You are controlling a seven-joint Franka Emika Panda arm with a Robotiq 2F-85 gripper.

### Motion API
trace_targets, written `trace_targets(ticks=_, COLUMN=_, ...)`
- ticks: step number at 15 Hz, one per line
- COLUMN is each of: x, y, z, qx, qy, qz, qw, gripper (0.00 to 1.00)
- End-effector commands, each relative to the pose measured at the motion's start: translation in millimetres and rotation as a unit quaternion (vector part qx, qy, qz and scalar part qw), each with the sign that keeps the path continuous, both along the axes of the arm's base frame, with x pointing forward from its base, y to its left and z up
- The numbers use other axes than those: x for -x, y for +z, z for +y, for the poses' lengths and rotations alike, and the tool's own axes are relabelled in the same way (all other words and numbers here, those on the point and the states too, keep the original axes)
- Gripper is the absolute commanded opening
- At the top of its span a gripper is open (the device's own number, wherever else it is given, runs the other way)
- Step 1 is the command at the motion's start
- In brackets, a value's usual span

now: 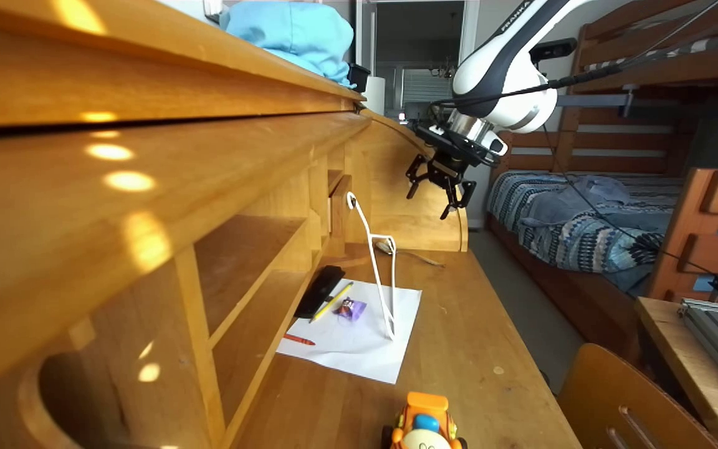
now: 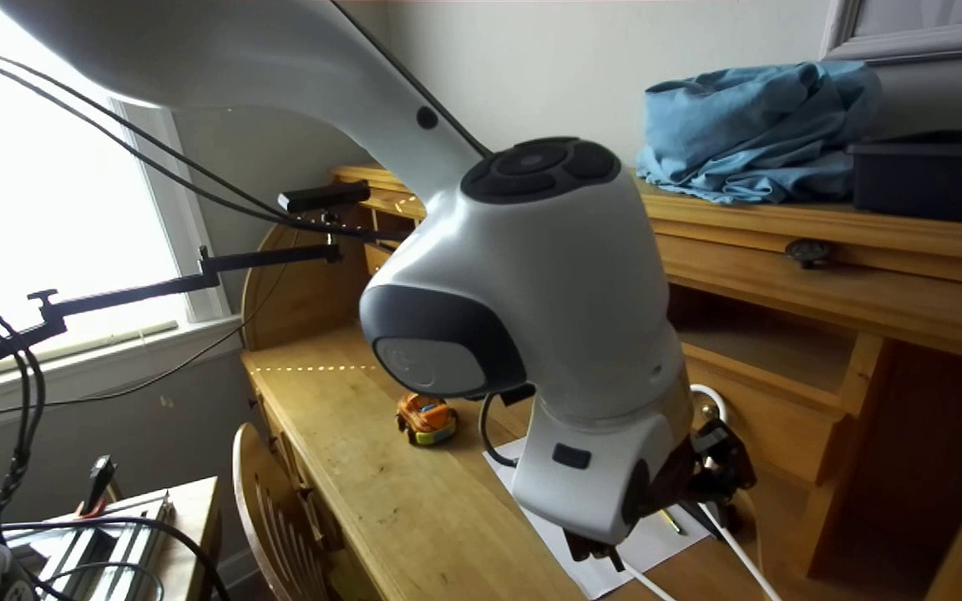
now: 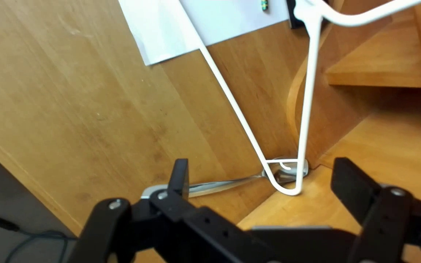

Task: Pick up and hang the clothing hanger on the desk

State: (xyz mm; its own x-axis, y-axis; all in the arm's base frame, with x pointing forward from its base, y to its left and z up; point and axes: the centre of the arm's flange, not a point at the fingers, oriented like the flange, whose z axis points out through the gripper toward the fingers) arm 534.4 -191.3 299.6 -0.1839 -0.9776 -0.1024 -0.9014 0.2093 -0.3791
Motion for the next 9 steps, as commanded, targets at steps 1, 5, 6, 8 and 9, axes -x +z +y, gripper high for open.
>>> trace_targets(ticks=1, x=19.0, y=22.3, z=23.1, qx=-0.009, qy=0.014, qz=0.019, qw=0.9997, gripper=1.0)
trace_targets(ticks=5, x=33.1, y=28.3, z=42.4, qx=0.01, qy=0.09, qz=0.035, qw=0.9953, gripper=1.0)
trace_targets(ticks=6, x=37.3, y=30.3, z=47.7, qx=0.016, qy=0.11, qz=0.036, qw=0.9932, gripper=1.0)
trace_targets(ticks=8, x=42.5, y=34.4, z=55.0, qx=0.032, qy=0.157, qz=0.036, qw=0.9864, gripper=1.0)
trace_targets(ticks=9, x=44.4, y=36.4, z=58.2, qx=0.042, qy=0.183, qz=0.035, qw=0.9816, gripper=1.0)
